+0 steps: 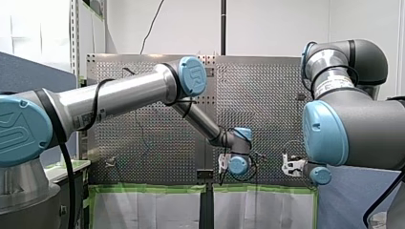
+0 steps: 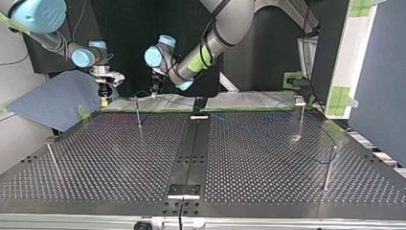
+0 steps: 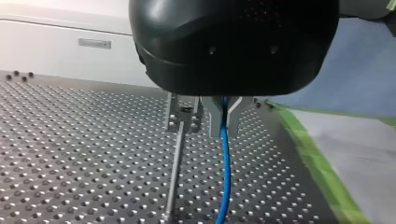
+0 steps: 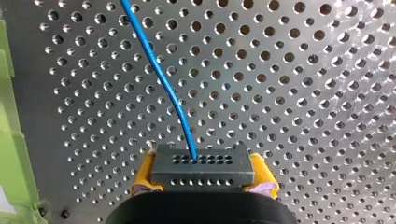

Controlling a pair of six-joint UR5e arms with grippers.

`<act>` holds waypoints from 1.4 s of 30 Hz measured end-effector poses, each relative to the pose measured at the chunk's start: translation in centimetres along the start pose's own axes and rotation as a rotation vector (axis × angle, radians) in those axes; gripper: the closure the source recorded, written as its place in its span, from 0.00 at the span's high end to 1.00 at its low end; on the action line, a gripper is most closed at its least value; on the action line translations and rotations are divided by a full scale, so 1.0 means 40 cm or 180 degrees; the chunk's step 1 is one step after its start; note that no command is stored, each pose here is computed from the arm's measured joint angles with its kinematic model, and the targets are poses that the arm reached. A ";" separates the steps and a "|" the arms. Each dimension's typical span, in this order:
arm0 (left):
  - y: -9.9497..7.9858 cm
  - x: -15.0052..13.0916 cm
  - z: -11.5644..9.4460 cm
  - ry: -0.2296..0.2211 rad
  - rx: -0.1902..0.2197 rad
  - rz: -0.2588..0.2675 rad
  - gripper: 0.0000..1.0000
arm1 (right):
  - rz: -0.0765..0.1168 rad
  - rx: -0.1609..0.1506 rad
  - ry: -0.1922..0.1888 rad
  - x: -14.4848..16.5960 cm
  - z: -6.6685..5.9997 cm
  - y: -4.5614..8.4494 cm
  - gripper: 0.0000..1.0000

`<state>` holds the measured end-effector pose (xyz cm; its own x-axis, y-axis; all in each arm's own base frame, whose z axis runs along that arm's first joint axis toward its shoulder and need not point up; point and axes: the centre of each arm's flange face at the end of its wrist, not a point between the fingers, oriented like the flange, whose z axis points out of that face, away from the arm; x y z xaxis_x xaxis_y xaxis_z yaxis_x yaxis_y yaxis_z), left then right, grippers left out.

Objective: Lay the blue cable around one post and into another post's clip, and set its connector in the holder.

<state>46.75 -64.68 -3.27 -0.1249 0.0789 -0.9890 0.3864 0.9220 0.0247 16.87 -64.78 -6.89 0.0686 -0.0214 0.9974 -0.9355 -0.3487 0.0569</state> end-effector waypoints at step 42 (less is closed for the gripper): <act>0.005 -0.088 0.000 -0.0099 0.0037 -0.0047 0.05 | 0.0017 0.0044 0.0091 0.067 0.007 0.030 0.10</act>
<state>47.25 -64.79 0.23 -0.1023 0.0534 -0.9933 0.3953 0.9185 0.0086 16.04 -65.52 -4.16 0.0537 0.0034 0.9986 -0.9309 -0.3616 0.0513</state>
